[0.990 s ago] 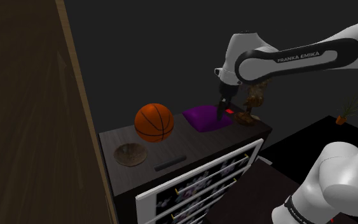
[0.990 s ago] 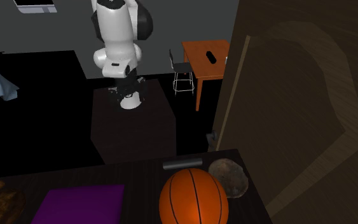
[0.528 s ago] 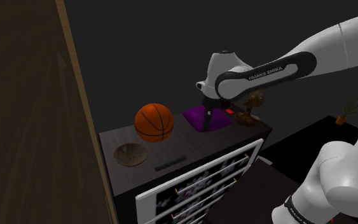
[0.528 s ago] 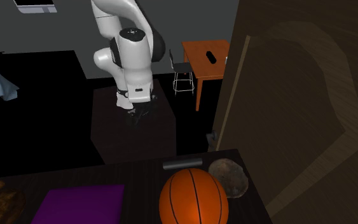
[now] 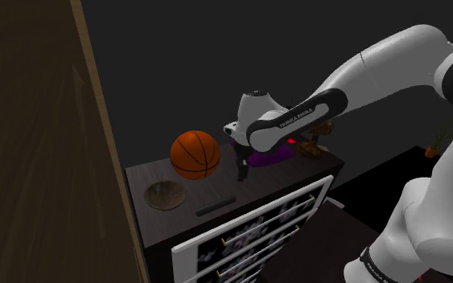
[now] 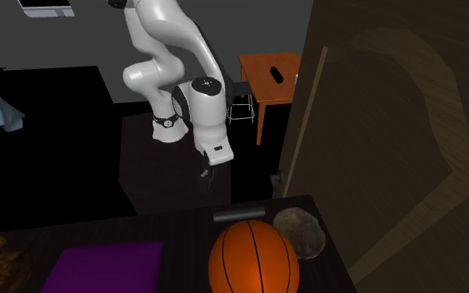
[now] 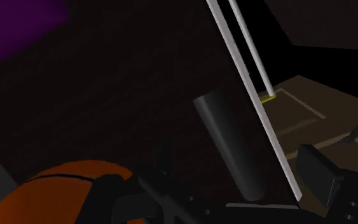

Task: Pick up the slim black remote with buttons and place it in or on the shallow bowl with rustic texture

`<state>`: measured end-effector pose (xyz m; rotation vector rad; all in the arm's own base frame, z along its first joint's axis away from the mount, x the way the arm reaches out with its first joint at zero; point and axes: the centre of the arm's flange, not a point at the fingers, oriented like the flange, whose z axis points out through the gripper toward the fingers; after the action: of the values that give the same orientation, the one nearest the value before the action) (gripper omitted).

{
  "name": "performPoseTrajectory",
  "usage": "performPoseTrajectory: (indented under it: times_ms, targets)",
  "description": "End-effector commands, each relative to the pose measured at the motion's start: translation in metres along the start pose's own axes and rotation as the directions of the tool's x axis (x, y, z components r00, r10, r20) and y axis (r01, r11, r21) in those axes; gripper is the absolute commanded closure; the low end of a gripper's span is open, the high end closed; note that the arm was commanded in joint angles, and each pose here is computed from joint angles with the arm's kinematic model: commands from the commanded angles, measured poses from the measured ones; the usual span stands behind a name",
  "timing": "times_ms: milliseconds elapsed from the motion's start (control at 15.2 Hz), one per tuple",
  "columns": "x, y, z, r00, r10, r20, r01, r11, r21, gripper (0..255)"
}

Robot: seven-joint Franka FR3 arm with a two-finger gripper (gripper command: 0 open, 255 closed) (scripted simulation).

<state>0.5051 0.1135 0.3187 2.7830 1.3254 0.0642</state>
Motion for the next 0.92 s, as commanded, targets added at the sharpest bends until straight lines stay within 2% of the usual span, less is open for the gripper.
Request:
performPoseTrajectory:
  times_ms: [0,330,660,726,858]
  targets:
    - [0.014,-0.003,0.019,0.998,-0.068,-0.006,0.068,0.998,-0.002,0]
    - [0.052,-0.02,0.069,0.973,-0.231,-0.016,0.231,0.973,-0.005,0]
    - [0.088,-0.042,0.118,0.921,-0.388,-0.026,0.388,0.922,-0.011,0]
    - [0.092,-0.044,0.123,0.915,-0.403,-0.027,0.402,0.915,-0.012,0]
    - [0.092,-0.044,0.133,0.915,-0.403,-0.027,0.402,0.915,-0.012,0]
